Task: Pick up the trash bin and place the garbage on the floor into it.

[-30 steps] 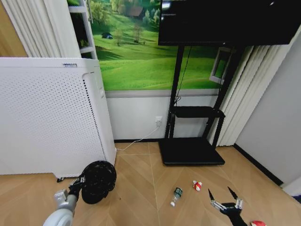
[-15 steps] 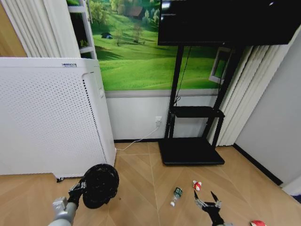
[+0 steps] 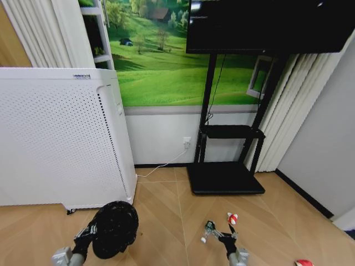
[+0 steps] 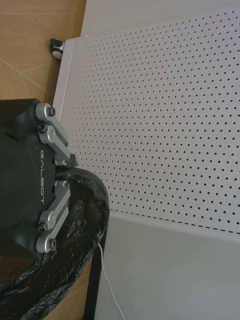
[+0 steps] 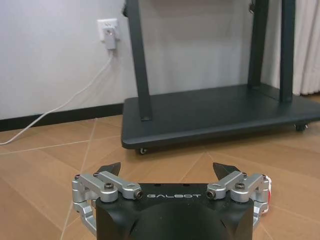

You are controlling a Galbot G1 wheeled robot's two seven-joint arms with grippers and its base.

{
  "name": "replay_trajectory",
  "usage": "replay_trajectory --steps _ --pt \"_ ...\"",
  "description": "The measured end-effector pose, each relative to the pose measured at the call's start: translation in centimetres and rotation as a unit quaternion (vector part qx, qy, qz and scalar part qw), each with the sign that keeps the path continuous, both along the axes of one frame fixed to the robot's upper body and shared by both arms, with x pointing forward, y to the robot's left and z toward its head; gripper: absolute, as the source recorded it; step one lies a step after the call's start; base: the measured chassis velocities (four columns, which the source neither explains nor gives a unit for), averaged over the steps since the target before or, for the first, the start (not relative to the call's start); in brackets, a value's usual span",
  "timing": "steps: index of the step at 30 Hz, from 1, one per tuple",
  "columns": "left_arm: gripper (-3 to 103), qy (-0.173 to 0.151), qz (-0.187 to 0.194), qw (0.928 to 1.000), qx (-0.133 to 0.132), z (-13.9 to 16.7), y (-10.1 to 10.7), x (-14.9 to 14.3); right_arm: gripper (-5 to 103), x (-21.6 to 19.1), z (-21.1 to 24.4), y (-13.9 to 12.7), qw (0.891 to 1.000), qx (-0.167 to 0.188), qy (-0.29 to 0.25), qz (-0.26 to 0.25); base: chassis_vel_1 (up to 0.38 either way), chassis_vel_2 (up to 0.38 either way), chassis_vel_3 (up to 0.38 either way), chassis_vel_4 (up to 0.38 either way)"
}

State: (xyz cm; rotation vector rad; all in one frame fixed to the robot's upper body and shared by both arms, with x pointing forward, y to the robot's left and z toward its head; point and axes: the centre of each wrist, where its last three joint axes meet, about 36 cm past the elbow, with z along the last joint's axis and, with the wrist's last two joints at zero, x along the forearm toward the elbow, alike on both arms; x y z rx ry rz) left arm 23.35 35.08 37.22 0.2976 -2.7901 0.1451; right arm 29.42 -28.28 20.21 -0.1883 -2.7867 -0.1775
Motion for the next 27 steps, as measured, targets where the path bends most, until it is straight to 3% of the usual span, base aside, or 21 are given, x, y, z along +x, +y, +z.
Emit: replay_trajectory --steps 11,27 --pt "7 -0.001 0.010 0.9999 0.007 0.2 0.2 -1.6 100 2.7 -2.5 2.2 1.000 0.018 0.019 -0.011 0.000 0.000 0.000 0.000" --pt "7 -0.005 0.022 0.9997 0.013 0.3 0.3 -3.4 100 4.6 -7.2 1.2 0.999 0.006 0.036 -0.009 0.000 0.000 0.000 0.000"
